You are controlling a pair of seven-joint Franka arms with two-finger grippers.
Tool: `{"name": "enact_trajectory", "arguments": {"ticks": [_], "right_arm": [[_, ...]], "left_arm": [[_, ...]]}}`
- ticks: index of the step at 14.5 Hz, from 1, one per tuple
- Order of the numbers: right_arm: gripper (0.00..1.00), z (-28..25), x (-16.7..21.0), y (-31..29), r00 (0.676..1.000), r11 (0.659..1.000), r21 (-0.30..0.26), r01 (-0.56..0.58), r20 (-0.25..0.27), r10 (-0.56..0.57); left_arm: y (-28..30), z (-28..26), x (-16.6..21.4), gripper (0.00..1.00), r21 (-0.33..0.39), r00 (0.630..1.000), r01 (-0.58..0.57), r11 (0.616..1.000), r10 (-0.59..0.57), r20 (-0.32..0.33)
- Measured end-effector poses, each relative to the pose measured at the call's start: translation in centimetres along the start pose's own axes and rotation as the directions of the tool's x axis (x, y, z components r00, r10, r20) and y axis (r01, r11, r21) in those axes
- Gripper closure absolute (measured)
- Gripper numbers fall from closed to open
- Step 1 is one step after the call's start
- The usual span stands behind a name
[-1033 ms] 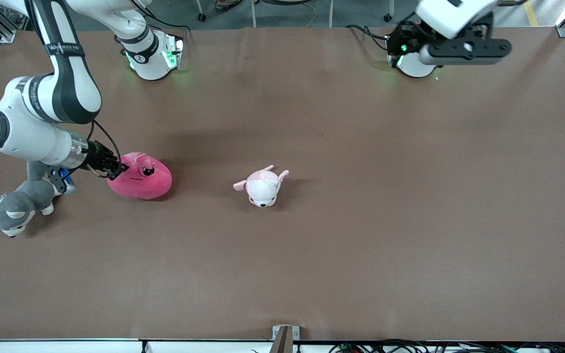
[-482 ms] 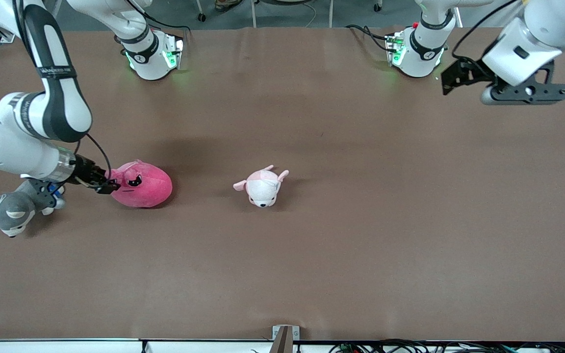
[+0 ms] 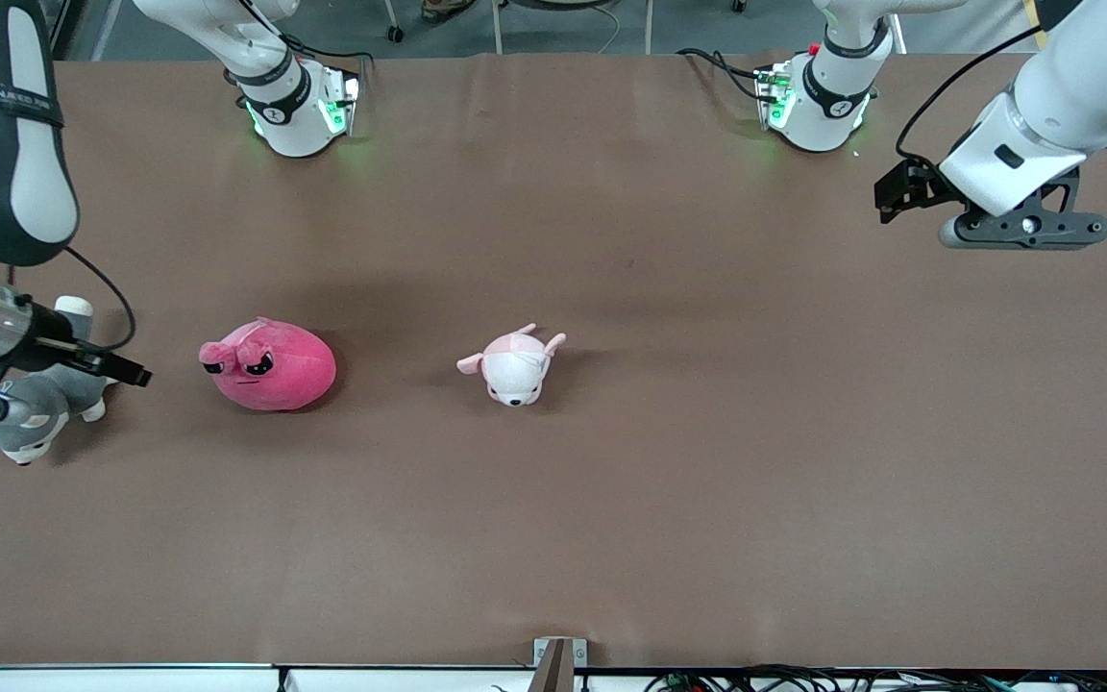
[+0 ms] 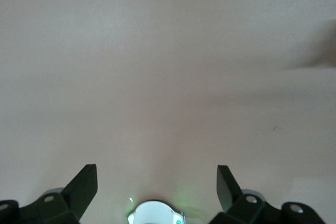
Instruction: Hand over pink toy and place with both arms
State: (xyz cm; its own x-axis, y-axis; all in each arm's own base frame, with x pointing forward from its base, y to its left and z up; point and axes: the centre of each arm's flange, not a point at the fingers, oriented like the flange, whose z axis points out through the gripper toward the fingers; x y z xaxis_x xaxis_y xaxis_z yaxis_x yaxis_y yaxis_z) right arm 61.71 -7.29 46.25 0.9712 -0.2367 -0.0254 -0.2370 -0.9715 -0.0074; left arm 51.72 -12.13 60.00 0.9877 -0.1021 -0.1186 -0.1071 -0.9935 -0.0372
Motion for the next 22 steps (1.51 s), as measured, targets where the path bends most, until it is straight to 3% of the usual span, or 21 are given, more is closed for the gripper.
{"name": "enact_trajectory", "arguments": {"ticks": [3,6,9,15,19,22], "right_arm": [[0.00,-3.5,0.2,0.2,0.992,0.991,-0.044,0.123,0.007,-0.123],[0.00,-6.0,0.1,0.6,0.980,0.979,-0.045,0.201,0.024,-0.200],[0.00,-6.5,0.0,1.4,0.980,0.979,-0.043,0.198,0.037,-0.196],[0.00,-9.1,0.0,1.0,0.977,0.976,-0.044,0.212,0.016,-0.211],[0.00,-9.9,-1.3,0.5,0.979,0.984,-0.029,0.178,0.102,-0.174],[0.00,-10.9,-2.0,0.1,0.980,0.985,-0.020,0.170,0.107,-0.167]], "left_arm": [[-3.9,0.0,0.6,0.00,-0.009,0.999,-0.035,0.999,0.035,-0.016],[-7.0,0.1,0.7,0.00,-0.016,1.000,-0.020,1.000,0.019,-0.019],[-7.4,-0.8,0.7,0.00,-0.016,0.999,-0.013,1.000,0.012,-0.040],[-11.5,-4.4,0.1,0.00,-0.026,0.991,0.056,0.998,-0.059,-0.119],[-12.0,-3.5,1.0,0.00,-0.033,0.992,0.058,0.998,-0.061,-0.111],[-12.5,-2.5,1.6,0.00,-0.039,0.993,0.063,0.997,-0.067,-0.095]]}}
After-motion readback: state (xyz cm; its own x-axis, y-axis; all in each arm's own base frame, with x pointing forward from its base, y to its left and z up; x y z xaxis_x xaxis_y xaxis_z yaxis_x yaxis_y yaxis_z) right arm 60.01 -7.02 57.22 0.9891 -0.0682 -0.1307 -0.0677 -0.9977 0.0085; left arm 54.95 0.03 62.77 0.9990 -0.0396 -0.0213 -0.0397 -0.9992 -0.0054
